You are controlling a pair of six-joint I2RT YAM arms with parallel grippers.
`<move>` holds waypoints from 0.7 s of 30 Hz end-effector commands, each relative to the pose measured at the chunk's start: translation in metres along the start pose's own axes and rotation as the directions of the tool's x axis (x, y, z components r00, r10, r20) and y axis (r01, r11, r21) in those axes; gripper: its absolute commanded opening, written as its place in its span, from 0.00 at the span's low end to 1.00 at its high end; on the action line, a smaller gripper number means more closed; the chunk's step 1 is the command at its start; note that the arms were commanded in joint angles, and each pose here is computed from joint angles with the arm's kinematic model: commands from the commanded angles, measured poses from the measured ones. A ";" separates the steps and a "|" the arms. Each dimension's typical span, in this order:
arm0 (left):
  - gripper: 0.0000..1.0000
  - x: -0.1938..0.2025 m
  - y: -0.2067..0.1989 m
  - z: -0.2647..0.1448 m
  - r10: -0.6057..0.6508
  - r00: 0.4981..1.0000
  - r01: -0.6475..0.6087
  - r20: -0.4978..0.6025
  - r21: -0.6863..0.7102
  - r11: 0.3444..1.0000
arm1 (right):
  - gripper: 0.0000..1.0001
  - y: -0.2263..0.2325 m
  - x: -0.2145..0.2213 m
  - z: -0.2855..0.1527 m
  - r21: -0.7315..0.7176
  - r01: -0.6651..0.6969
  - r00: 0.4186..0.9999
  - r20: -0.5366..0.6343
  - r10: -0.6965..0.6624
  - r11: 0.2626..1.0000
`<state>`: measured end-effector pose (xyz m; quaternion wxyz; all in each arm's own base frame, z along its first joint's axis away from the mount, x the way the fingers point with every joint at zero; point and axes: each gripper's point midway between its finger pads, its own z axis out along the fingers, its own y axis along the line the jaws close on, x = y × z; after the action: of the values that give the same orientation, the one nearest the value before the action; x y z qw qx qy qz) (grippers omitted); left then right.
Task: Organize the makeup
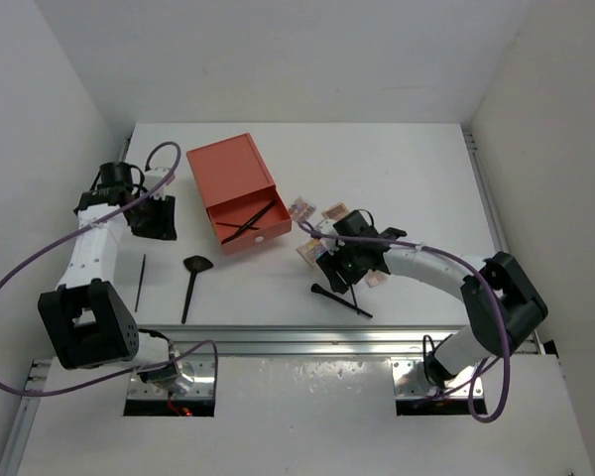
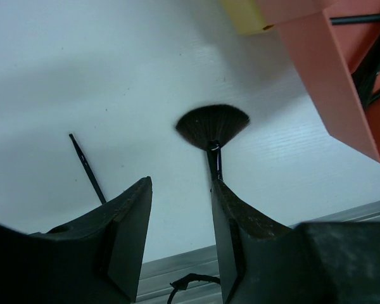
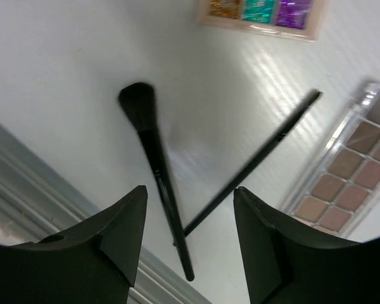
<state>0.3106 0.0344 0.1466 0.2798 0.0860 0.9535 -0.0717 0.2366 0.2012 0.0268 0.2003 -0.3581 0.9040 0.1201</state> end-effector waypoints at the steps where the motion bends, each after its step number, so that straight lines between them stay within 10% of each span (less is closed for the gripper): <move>1: 0.48 0.002 0.011 0.003 0.005 1.000 -0.004 0.014 -0.040 0.999 | 0.59 0.019 0.005 -0.001 -0.109 0.111 0.994 -0.012 -0.113 0.988; 21: 0.48 0.062 0.067 0.006 -0.201 0.977 0.179 -0.069 -0.240 0.954 | 0.46 0.013 0.009 0.034 -0.042 0.315 0.930 -0.185 -0.317 0.948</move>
<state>0.2664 0.0952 0.0858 0.2107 -0.0305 0.9771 0.0002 0.2195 0.2104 -0.0109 0.1125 -0.5006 0.8553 0.0723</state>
